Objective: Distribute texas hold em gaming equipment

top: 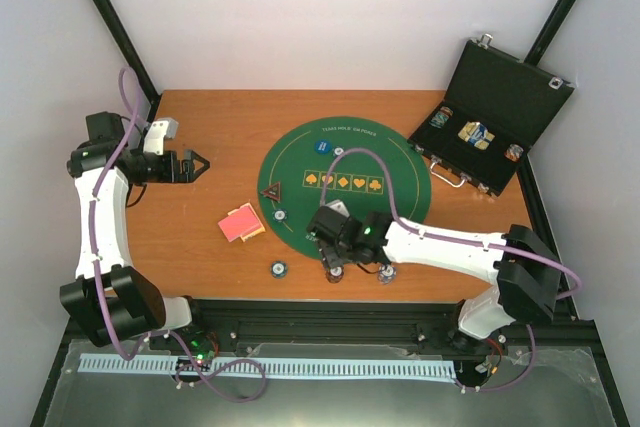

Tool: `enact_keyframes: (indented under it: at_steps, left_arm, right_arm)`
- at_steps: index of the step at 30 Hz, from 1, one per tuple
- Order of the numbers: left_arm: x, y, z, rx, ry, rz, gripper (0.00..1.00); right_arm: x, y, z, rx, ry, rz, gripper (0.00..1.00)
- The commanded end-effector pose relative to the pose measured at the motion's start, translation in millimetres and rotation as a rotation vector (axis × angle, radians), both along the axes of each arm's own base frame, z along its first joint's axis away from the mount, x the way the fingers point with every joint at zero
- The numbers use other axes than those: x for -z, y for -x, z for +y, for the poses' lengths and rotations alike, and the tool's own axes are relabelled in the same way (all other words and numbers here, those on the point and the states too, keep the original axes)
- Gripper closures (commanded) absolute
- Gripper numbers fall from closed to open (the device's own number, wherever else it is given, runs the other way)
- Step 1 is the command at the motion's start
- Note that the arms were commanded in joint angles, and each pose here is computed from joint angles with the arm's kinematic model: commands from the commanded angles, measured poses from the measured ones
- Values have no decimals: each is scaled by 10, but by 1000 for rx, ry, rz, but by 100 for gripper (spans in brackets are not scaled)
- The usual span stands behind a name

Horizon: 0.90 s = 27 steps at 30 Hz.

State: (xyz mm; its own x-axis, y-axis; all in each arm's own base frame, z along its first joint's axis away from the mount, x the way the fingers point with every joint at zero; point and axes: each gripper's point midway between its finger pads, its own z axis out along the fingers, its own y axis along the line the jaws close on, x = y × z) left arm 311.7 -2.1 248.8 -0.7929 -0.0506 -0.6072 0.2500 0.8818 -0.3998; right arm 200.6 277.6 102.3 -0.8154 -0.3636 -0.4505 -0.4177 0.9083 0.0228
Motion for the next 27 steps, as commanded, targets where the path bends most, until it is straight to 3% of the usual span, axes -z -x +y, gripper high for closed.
enact_keyframes:
  at_steps: [1,15,27]
  left_arm:
    - [-128,-26,16,-4,8,-22,0]
    - [-148,-33,23,-6,6,-21,0]
    - [-156,-21,24,-6,1,-23,0]
  right_arm:
    - [81,269,19,-4,33,34,25]
    - [519,559,101,-70,70,135,23]
    - [641,546,178,-73,64,143,41]
